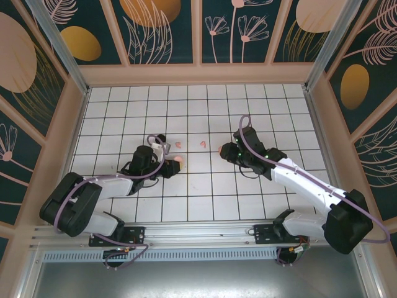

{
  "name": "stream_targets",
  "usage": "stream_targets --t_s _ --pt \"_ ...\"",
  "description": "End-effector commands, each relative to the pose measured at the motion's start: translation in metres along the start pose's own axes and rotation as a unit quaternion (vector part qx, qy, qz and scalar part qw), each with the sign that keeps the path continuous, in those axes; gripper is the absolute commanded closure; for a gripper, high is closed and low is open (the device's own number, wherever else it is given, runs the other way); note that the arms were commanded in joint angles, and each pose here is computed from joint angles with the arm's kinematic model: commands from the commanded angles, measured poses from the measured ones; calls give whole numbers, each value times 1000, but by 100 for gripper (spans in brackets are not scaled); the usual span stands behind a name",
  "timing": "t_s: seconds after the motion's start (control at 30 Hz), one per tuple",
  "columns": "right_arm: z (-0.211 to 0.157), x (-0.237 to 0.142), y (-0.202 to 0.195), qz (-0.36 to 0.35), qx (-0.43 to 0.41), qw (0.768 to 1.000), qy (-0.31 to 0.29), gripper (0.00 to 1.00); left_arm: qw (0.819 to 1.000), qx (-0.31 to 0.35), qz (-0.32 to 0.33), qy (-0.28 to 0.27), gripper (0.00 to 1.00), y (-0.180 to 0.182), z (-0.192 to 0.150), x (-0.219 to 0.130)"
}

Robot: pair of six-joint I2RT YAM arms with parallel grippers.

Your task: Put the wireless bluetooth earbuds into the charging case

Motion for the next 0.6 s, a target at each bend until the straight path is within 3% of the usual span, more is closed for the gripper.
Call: stream_targets --t_s 0.0,0.33,0.57 --pt "9 -2 4 4 0 1000 -30 57 998 -42 38 24 100 24 -12 4" --pt "13 4 -2 -30 -18 999 -31 50 992 -95 52 59 85 52 -20 11" --pt "15 6 0 -35 -23 999 -31 41 987 -107 107 58 57 63 -12 1"
Point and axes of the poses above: each hand's point on the last joint's axis, 136 mm out from that joint toward the fingers, its own x axis out along the fingers, its own y axis along the line the jaws close on, z = x × y, the point moved 3 cm from there along -x, back along the fingers
